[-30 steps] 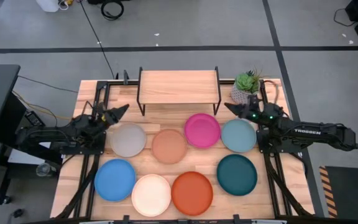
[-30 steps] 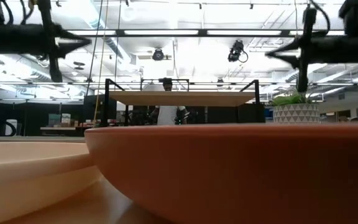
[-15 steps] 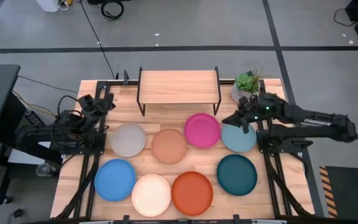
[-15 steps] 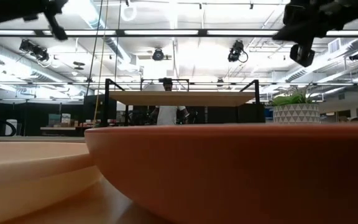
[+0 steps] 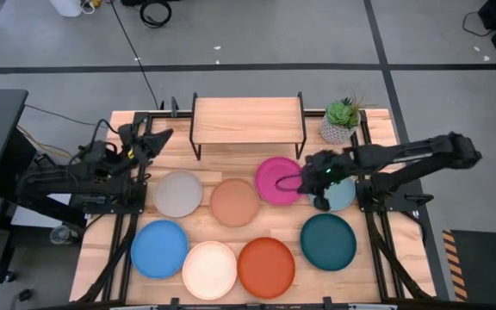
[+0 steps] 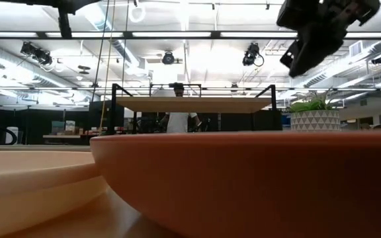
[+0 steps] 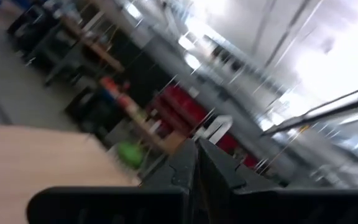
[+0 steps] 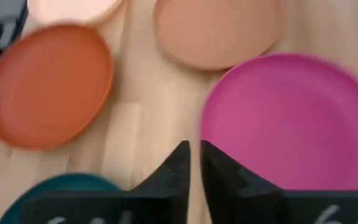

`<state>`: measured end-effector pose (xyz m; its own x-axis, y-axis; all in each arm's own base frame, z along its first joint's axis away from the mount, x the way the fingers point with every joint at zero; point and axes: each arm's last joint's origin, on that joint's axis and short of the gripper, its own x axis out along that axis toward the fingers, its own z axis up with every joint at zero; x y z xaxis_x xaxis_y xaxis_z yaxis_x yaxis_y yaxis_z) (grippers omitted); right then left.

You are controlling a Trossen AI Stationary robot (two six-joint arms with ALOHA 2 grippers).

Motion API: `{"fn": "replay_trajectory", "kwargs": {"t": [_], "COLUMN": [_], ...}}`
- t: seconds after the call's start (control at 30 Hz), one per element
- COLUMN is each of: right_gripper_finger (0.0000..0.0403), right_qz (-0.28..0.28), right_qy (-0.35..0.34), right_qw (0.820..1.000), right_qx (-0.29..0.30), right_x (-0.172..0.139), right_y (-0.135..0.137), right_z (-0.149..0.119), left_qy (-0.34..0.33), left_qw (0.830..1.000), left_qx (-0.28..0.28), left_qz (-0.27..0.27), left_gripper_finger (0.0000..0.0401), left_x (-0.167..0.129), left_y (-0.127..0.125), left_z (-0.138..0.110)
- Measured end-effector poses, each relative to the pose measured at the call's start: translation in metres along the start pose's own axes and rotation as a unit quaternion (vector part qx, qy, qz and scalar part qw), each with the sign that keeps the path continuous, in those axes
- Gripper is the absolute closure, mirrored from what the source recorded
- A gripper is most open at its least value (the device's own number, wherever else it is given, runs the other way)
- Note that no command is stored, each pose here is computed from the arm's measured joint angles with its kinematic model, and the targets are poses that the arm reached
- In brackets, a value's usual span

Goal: Place and stack plates onto a shelf
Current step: Put the pink plate on the shelf

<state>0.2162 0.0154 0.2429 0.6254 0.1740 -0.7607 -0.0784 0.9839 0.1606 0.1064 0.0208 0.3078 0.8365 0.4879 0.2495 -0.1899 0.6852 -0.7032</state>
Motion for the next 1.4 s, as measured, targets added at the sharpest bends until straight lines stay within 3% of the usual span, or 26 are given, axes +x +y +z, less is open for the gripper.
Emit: {"fn": "replay_trajectory", "kwargs": {"t": [0.1, 0.27, 0.43, 0.8, 1.13, 1.27, 1.4], "right_gripper_finger": [0.0308, 0.0222, 0.0196, 0.0253, 0.0349, 0.0383, 0.0385], "right_qz": [0.01, -0.036, -0.073, -0.091, -0.101, -0.105, -0.077], "right_qy": [0.036, 0.09, 0.143, 0.201, 0.216, 0.207, 0.196], "right_qw": [0.999, 0.994, 0.984, 0.967, 0.962, 0.962, 0.967], "right_qx": [-0.012, -0.049, -0.083, -0.13, -0.136, -0.144, -0.143], "right_x": [0.018, 0.046, 0.073, 0.107, 0.122, 0.116, 0.092], "right_y": [0.007, 0.009, 0.003, -0.003, -0.005, -0.002, 0.009], "right_z": [0.004, 0.007, -0.001, -0.013, -0.017, -0.015, 0.001], "left_qy": [0.034, 0.072, 0.106, 0.107, 0.108, 0.109, 0.122], "left_qw": [0.999, 0.995, 0.988, 0.986, 0.986, 0.986, 0.987], "left_qx": [0.021, 0.049, 0.095, 0.111, 0.112, 0.111, 0.092], "left_qz": [0.029, 0.057, 0.061, 0.063, 0.063, 0.061, 0.046], "left_gripper_finger": [0.035, 0.0286, 0.0246, 0.0245, 0.0246, 0.0246, 0.0246], "left_x": [0.002, 0.003, 0.002, 0.002, 0.002, 0.002, 0.002], "left_y": [-0.005, -0.011, -0.01, -0.009, -0.009, -0.009, -0.01], "left_z": [0.004, 0.011, 0.008, 0.008, 0.008, 0.008, 0.007]}}
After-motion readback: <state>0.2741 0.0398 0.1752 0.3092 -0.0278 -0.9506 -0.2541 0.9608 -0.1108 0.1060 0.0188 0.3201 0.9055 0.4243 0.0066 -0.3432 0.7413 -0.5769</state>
